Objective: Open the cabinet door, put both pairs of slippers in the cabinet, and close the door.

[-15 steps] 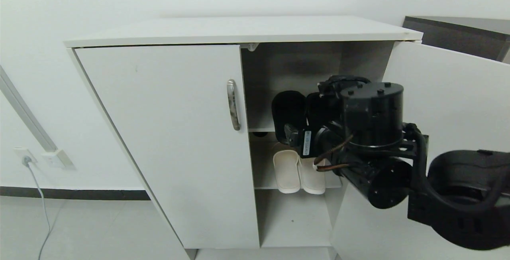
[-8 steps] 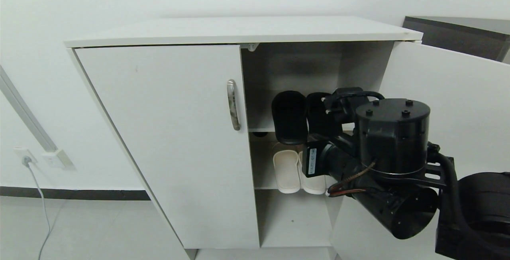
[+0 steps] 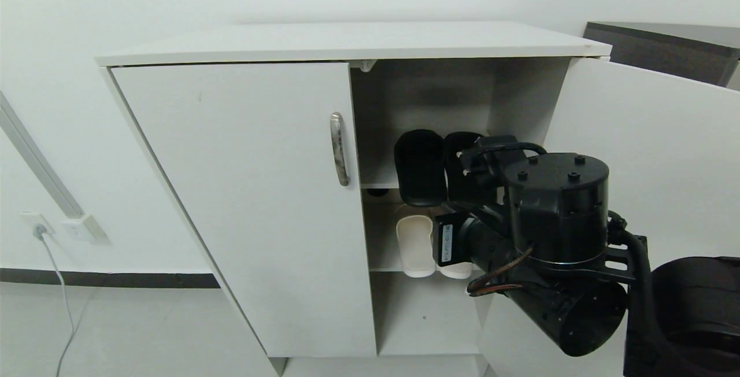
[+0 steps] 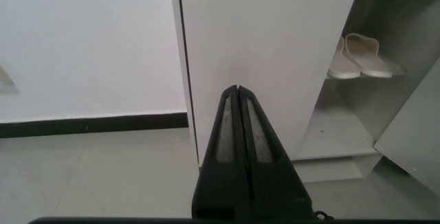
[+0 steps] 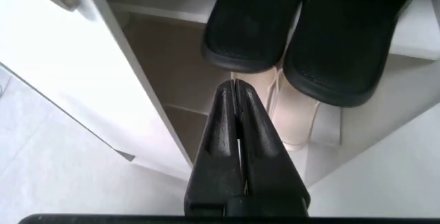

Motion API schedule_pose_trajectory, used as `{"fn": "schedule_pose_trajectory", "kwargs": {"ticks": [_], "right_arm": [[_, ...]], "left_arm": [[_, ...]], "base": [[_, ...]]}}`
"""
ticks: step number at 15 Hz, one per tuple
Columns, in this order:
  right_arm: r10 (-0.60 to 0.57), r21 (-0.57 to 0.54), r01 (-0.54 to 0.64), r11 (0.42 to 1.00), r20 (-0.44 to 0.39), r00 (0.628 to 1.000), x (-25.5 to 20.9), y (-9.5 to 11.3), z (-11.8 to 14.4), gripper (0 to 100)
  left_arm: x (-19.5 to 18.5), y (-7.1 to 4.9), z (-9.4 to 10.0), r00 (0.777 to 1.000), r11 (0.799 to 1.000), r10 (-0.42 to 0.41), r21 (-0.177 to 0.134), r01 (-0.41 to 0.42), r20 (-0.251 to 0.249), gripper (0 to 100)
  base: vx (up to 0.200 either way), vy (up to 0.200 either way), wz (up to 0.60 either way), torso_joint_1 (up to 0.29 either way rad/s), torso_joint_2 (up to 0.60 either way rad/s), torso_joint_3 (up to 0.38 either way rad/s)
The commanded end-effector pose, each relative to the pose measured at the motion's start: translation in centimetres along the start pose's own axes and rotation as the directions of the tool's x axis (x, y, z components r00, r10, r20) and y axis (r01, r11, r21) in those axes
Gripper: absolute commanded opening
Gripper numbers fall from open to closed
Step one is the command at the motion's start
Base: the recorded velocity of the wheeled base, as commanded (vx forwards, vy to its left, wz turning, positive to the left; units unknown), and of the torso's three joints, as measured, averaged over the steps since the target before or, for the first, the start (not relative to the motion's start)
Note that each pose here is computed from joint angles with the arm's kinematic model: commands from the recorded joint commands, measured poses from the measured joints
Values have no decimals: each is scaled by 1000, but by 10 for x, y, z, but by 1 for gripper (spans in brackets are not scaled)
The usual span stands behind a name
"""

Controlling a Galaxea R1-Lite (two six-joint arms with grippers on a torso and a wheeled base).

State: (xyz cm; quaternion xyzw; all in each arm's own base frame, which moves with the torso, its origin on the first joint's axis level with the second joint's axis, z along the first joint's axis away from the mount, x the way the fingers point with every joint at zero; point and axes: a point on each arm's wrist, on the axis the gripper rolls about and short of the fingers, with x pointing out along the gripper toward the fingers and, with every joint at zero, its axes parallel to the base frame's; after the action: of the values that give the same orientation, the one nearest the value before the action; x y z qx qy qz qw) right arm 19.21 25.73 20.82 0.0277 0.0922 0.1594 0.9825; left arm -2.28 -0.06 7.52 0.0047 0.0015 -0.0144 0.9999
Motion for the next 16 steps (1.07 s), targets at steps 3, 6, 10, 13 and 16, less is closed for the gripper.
{"fn": "schedule_pose_trajectory", "kwargs": {"ticks": [3,6,10,13,16], "right_arm": [[0,-6,0,1000,-7,1000,2,1,-3,0],[-2,-9,2,1000,-12,1000,3,1,-5,0],[-7,-9,7,1000,-14,1000,3,0,-5,0],[-9,-9,9,1000,-15,1000,4,0,-6,0],[-29,-8,29,1000,-21,999,8,-7,-7,0]], "left_arm": [[0,0,0,1000,1000,0,0,0,0,0],[0,0,0,1000,1000,1,0,-1,0,0],[0,0,0,1000,1000,1,0,-1,-1,0],[0,0,0,1000,1000,0,0,0,0,0],[0,0,0,1000,1000,1,0,-1,0,0]], "base": [[-200,0,0,6,4,2],[-200,0,0,2,1,1],[-200,0,0,2,0,5],[-200,0,0,4,1,-2],[-133,0,0,0,3,3]]}}
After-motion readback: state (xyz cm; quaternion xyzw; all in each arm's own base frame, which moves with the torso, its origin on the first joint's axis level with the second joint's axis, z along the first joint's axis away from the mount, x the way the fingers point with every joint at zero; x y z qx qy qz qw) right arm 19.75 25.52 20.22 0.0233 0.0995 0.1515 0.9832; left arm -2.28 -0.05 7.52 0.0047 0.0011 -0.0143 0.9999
